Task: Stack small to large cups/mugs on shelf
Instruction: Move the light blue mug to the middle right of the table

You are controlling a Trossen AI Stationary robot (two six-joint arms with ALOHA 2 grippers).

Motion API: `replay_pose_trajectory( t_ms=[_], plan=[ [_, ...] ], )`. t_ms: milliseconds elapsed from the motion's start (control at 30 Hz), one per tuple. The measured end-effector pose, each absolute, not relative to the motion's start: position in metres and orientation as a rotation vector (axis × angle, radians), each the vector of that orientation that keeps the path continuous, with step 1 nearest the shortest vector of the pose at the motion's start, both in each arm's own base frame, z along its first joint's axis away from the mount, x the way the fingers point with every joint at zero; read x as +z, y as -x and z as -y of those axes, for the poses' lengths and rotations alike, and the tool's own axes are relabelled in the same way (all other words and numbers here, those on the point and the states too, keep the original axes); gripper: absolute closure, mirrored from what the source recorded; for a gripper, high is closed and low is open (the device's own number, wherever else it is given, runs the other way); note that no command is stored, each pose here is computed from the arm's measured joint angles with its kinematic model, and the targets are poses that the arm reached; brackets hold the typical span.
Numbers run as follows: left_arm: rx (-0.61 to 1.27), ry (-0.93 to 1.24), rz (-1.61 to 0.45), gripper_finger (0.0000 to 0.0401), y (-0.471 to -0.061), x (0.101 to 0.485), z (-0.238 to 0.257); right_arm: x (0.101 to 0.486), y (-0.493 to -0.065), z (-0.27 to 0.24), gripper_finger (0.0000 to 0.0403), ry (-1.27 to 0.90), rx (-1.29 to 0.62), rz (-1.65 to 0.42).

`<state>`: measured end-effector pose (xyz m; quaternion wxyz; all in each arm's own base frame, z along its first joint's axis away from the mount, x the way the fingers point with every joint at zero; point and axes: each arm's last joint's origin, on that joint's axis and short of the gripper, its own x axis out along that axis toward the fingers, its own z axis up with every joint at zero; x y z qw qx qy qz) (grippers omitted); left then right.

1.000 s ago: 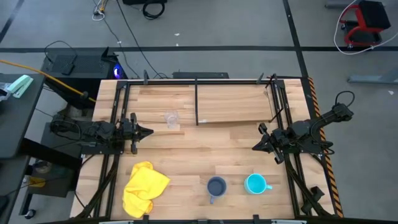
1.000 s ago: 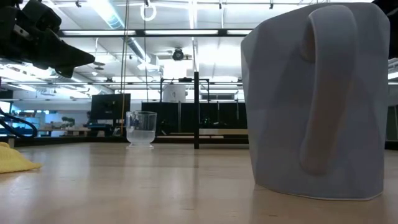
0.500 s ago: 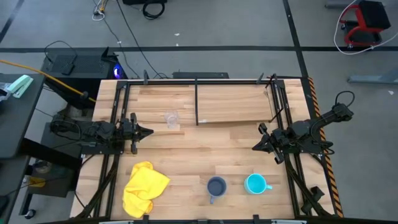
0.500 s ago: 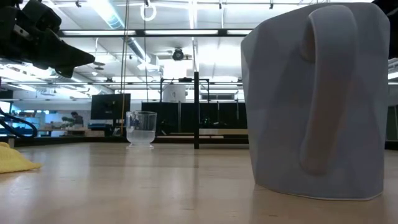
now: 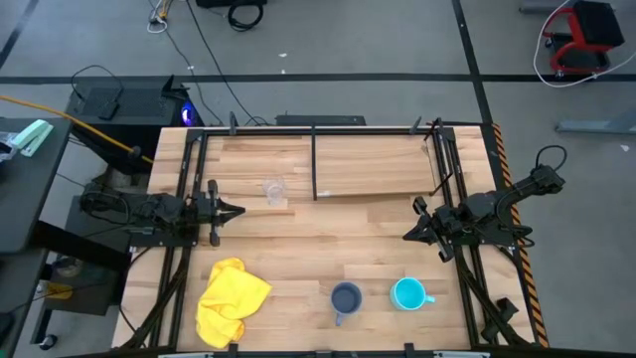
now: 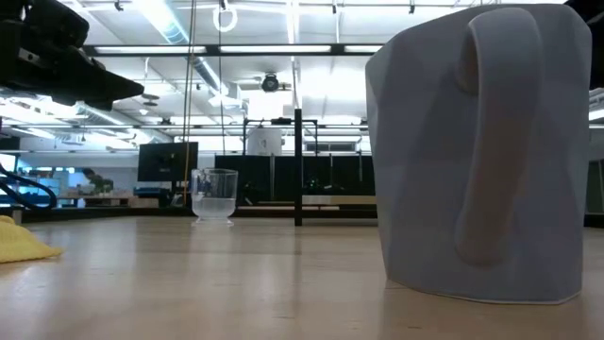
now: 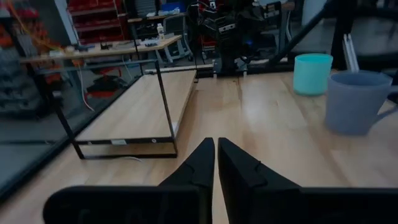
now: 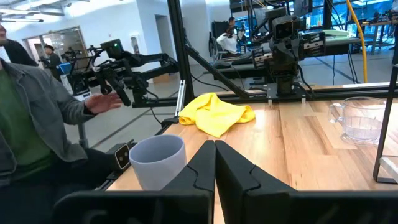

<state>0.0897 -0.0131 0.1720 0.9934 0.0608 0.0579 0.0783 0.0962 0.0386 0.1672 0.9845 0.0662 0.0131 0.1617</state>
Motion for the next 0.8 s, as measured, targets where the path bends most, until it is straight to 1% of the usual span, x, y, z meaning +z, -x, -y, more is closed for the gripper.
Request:
replay_pose_trajectory(
  t_ms=[167,367,533,600,733,800],
  plan=[
    [0.157,-0.129,-0.116,0.0378,-0.09,0.172,0.013,0.167,-0.096,-0.039,0.0387,-0.128,0.325,-0.026],
    [0.157,-0.128,-0.107,0.0369,-0.09,0.173,0.013,0.167,-0.096,-0.039,0.0387,-0.126,0.325,-0.025],
    [0.16,-0.105,-0.055,0.0365,-0.091,0.176,0.013,0.169,-0.096,-0.039,0.0387,-0.129,0.326,-0.01],
    [0.161,-0.042,-0.016,0.0367,-0.091,0.18,0.013,0.172,-0.096,-0.039,0.0387,-0.138,0.328,0.028],
    [0.16,0.18,0.025,0.0372,-0.091,0.183,0.013,0.182,-0.095,-0.038,0.0387,-0.161,0.334,0.121],
    [0.158,0.253,0.045,0.0375,-0.091,0.184,0.013,0.186,-0.095,-0.038,0.0387,-0.172,0.336,0.166]
  ],
)
